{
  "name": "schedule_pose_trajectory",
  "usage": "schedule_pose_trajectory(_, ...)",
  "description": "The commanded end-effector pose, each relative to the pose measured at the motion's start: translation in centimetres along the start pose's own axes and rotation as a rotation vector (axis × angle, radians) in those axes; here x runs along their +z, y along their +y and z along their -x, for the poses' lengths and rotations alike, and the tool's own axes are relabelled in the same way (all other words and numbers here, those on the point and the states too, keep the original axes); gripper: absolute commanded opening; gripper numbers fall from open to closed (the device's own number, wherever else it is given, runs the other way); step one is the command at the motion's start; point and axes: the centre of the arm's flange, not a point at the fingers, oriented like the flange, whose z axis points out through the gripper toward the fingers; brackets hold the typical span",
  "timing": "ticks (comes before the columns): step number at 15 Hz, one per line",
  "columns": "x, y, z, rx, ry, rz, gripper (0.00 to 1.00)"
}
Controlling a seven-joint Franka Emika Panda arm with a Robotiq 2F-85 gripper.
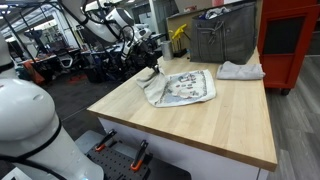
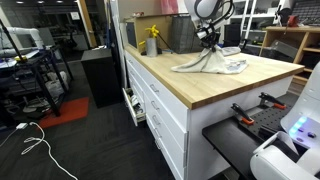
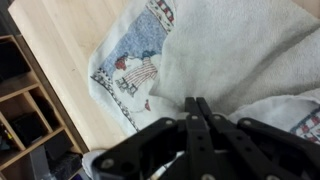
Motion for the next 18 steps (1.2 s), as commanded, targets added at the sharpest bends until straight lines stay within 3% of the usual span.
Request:
schedule_pose_trajectory(1,1.6,1.3,-0.8,0.105,-0.077,0.025,0.01)
schedule_pose_trajectory(18,6.2,10.0,-4.5,0.677,-0.288,0.193,0.01)
